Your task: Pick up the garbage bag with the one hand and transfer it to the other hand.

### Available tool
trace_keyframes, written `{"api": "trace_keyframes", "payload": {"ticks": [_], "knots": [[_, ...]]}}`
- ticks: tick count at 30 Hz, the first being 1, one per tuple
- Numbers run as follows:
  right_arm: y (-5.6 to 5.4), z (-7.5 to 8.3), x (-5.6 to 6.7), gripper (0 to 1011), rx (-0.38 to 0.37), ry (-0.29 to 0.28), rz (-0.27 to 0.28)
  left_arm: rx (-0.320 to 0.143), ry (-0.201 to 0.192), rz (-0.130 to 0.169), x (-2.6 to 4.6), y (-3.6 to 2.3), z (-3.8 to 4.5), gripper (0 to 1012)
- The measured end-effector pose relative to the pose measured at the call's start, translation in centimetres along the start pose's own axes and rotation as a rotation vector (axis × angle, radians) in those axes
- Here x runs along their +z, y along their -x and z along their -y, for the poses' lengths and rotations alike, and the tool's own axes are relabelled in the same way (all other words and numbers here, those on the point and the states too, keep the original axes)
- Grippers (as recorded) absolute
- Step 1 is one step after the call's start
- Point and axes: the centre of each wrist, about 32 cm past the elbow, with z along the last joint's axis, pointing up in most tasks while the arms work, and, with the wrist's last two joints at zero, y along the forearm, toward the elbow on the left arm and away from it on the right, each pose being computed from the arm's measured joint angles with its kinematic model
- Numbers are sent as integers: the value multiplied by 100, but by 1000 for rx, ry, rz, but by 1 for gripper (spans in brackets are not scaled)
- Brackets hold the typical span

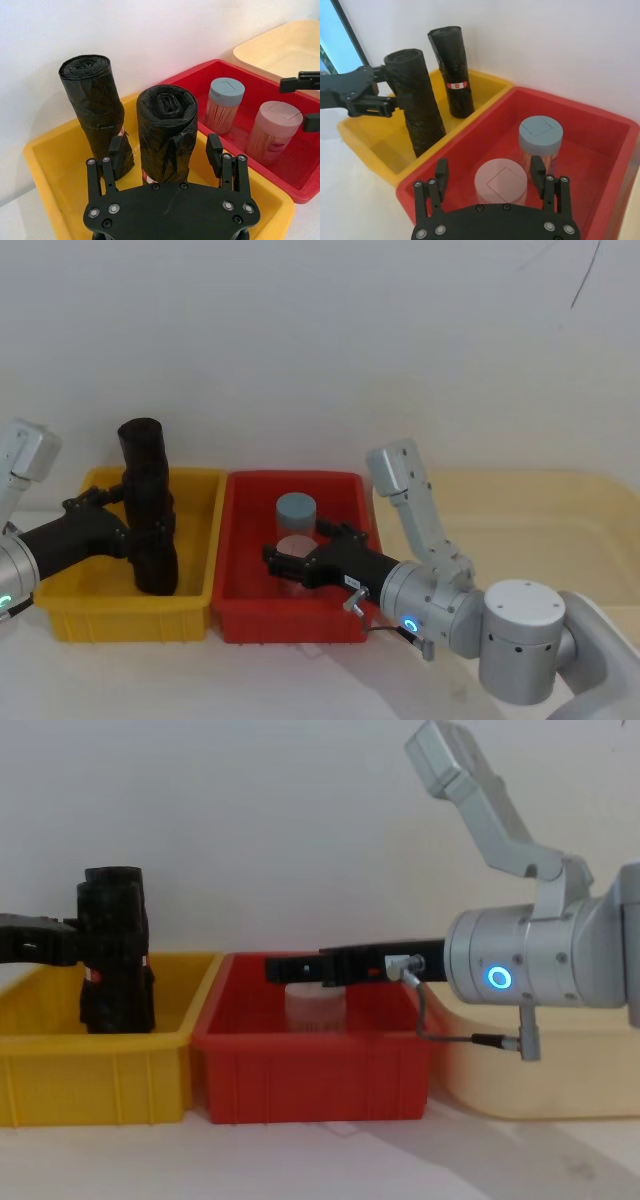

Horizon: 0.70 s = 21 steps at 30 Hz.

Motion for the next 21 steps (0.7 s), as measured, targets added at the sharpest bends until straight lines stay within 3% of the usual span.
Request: {"api": "trace_keyframes", "payload": {"ticks": [21], "knots": [[-155, -110, -99, 999, -2, 55, 32, -4, -3, 1, 1, -11, 6, 1000]]}}
